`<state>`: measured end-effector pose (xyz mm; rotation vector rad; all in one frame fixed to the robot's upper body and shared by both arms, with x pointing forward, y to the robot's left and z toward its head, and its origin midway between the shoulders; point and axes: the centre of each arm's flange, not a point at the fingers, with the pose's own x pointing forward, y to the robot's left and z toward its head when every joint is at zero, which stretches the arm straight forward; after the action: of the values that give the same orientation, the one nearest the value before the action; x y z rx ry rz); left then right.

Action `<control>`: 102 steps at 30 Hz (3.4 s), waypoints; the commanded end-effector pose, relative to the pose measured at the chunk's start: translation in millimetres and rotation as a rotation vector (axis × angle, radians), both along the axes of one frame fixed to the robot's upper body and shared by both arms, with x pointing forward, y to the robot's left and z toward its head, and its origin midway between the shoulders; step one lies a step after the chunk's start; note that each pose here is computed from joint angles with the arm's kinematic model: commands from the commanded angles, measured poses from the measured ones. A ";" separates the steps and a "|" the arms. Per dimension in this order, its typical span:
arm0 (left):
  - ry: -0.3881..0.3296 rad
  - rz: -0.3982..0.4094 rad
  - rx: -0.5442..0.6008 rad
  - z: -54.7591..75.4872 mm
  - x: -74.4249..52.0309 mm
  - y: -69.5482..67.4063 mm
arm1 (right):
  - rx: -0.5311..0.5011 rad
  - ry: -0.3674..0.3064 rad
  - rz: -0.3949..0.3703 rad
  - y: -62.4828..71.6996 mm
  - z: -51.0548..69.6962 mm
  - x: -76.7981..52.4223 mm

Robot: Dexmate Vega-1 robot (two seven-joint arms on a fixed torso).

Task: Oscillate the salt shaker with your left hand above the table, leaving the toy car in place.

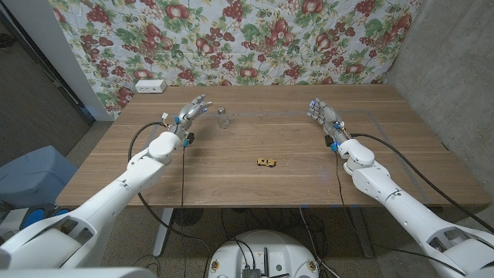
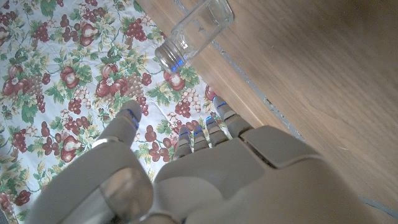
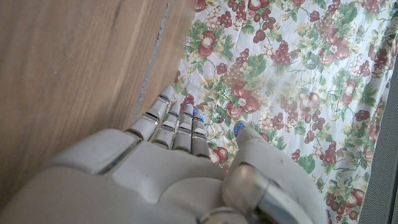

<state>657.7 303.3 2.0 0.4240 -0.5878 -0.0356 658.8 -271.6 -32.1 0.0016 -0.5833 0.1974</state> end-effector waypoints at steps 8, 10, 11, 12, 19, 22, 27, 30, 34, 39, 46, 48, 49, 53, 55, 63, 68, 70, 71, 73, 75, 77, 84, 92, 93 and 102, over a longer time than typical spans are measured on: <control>0.006 0.112 0.118 5.1 -5.7 -10.3 | 0.004 0.004 -0.010 -6.7 -3.3 -0.8; 0.014 0.139 0.125 4.5 -6.7 -11.7 | 0.008 0.004 -0.011 -7.4 -4.0 -1.4; 0.015 0.150 0.125 4.2 -7.2 -12.2 | 0.005 0.003 -0.011 -7.7 -4.2 -1.5; 0.016 0.151 0.125 4.2 -7.2 -12.2 | 0.005 0.003 -0.011 -7.7 -4.2 -1.5; 0.029 0.169 0.123 1.8 -7.1 -14.6 | 0.007 0.002 -0.011 -8.6 -5.7 -2.9; 0.039 0.165 0.125 0.5 -6.2 -15.0 | 0.010 0.001 -0.013 -8.9 -6.4 -3.8; 0.051 0.167 0.127 -1.5 -4.8 -15.3 | 0.009 0.000 -0.012 -8.4 -7.8 -5.0; 0.064 0.167 0.128 -4.3 -3.0 -15.4 | 0.011 0.000 -0.014 -7.9 -8.6 -6.0; 0.076 0.164 0.129 -7.1 -0.2 -14.9 | 0.010 0.000 -0.015 -7.4 -9.8 -6.8; 0.082 0.156 0.137 -7.6 2.8 -15.3 | 0.012 -0.001 -0.018 -6.9 -10.4 -7.3; 0.092 0.150 0.150 -7.3 8.5 -18.0 | 0.014 0.000 -0.019 -6.7 -11.2 -6.9; 0.098 0.146 0.154 -7.3 11.6 -18.5 | 0.022 0.003 -0.020 -6.8 -11.7 -7.0; 0.100 0.145 0.155 -7.2 12.6 -18.8 | 0.019 0.003 -0.022 -6.9 -11.9 -7.0; 0.106 0.134 0.165 -6.5 17.0 -20.1 | 0.024 0.004 -0.023 -6.9 -12.8 -6.5; 0.108 0.130 0.168 -6.1 18.9 -20.7 | 0.027 0.005 -0.023 -6.9 -13.0 -6.2; 0.115 0.118 0.180 -4.8 24.2 -21.8 | 0.030 0.005 -0.027 -6.6 -14.0 -5.9; 0.115 0.113 0.199 -3.5 26.7 -24.2 | 0.031 0.004 -0.030 -6.0 -15.1 -6.4; 0.115 0.112 0.201 -3.4 27.3 -24.9 | 0.033 0.003 -0.032 -6.1 -15.6 -7.0; 0.115 0.112 0.201 -3.4 27.3 -24.9 | 0.033 0.003 -0.032 -6.1 -15.6 -7.0; 0.119 0.113 0.207 -3.6 28.0 -26.3 | 0.033 0.002 -0.034 -6.5 -16.2 -7.8; 0.120 0.112 0.211 -3.8 28.4 -27.2 | 0.035 0.002 -0.036 -7.1 -16.5 -8.0; 0.122 0.116 0.217 -3.9 28.9 -28.2 | 0.039 0.003 -0.035 -7.3 -16.8 -8.1; 0.130 0.110 0.216 -5.6 31.9 -30.2 | 0.040 0.007 -0.035 -8.1 -17.5 -7.4; 0.131 0.077 0.223 -5.4 38.0 -35.8 | 0.039 0.009 -0.038 -9.2 -17.4 -5.5; 0.131 0.072 0.225 -5.2 38.6 -36.7 | 0.036 0.008 -0.038 -9.5 -17.3 -5.4; 0.127 0.054 0.232 -3.2 42.0 -42.8 | 0.050 0.011 -0.043 -12.5 -18.7 -4.0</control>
<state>694.9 267.3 -2.4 0.6562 -0.4426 -0.0542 653.2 -281.1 -50.1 0.0286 -0.5768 0.1481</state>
